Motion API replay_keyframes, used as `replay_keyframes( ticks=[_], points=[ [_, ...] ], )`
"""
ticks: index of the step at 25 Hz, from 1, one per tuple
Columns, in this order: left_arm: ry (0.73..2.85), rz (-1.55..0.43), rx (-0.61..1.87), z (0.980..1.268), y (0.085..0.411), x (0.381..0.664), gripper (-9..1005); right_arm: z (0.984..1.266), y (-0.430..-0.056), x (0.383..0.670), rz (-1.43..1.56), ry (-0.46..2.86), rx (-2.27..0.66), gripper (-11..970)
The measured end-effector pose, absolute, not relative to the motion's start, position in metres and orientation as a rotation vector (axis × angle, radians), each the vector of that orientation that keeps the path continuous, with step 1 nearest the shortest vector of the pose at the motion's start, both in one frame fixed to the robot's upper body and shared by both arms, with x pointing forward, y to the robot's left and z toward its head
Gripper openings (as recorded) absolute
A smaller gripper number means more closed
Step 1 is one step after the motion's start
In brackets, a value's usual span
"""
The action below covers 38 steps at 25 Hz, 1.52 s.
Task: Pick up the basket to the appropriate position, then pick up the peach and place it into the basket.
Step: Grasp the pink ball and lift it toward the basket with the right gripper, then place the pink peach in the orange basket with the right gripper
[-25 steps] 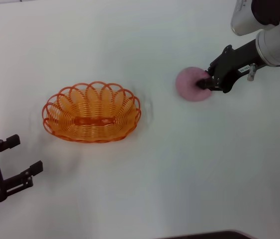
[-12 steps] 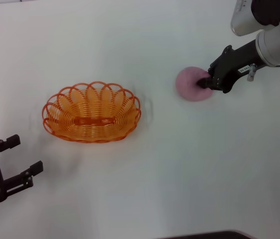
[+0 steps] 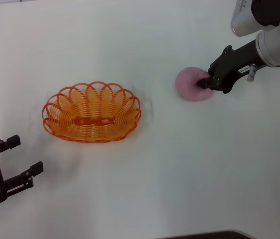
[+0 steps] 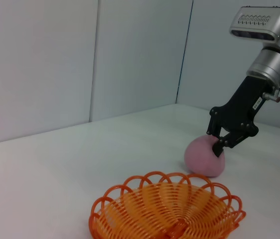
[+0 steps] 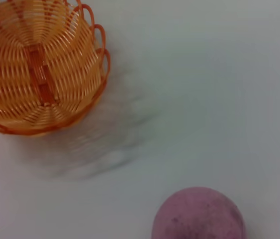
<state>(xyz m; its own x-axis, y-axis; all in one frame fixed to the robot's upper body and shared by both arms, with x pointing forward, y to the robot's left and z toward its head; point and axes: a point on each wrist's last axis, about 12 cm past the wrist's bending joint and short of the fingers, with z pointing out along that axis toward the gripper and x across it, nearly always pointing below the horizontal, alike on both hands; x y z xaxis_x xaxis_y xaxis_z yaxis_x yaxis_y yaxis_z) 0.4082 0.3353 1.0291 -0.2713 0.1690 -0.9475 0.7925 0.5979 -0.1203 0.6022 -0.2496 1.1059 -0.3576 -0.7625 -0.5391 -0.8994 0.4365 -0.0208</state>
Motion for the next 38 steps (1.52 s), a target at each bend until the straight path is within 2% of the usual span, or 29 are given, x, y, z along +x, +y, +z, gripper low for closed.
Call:
replay_keyframes(
  ticks=[5,14,18,29,38],
  points=[
    [1.774,-0.741,0.788,1.029,0.335,0.408,840,1.112,-0.25,0.602,0.409,2.201,-1.385,135],
    [1.775,-0.741,0.789,1.029,0.335,0.408,840,1.149,-0.254,0.587,0.544,2.056,-1.355,148],
    [1.772,-0.743,0.789,1.029,0.335,0.408,840,1.155,-0.256,0.581,0.592,2.014,-1.346,154],
    [1.77,-0.743,0.787,1.029,0.335,0.408,840,1.145,-0.231,0.577,0.772,1.905,-1.348,170],
    [1.768,-0.744,0.789,1.03,0.335,0.409,840,1.115,-0.189,0.58,0.866,1.85,-1.42,184]
  ],
)
